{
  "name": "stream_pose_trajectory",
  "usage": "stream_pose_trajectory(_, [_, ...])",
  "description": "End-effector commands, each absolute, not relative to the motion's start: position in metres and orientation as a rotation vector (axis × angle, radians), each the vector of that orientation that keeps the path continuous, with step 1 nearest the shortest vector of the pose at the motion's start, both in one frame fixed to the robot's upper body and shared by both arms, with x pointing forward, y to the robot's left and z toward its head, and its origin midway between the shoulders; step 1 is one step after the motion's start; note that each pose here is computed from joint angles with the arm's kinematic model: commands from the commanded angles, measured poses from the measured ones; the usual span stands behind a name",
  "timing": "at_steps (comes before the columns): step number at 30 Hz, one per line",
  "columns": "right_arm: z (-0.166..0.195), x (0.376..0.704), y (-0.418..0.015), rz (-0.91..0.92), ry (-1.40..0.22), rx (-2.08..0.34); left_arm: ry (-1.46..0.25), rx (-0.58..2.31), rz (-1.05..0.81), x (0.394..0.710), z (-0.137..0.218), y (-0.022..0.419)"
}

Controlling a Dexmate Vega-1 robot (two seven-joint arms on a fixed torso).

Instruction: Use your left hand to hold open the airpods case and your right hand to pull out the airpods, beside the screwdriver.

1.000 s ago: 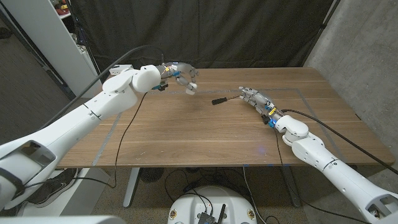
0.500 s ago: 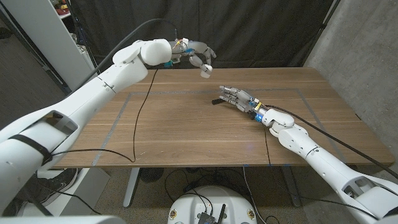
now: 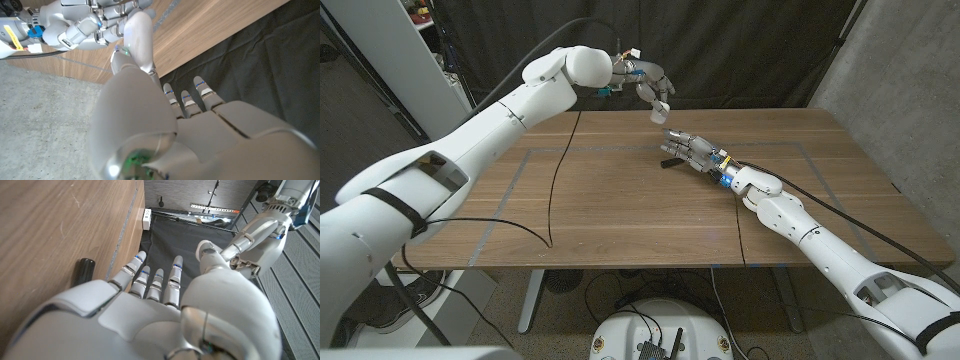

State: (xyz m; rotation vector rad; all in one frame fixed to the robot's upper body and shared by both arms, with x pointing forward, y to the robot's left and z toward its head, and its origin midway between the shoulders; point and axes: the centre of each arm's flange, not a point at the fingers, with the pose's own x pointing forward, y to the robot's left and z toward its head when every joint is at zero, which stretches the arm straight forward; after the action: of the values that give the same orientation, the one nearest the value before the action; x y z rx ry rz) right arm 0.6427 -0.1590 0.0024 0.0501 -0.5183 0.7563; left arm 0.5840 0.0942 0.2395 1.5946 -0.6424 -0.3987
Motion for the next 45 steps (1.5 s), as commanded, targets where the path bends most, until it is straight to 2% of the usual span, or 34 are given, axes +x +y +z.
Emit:
stream_pose_trajectory(1, [0.016,0.647,-0.146,0.73,-0.567,0.058,-0.544,1.562,-0.468,0.609,0.239,0.086])
stream_pose_trajectory(36, [0.014,0.662,-0.126,0.613,-0.581,0.232,-0.529,1.501,-0.534,0.639,0.229,0.084])
stream_pose_trajectory(45, [0.013,0.665,-0.126,0.604,-0.567,0.219,-0.561,1.483,-0.5,0.634,0.235,0.096])
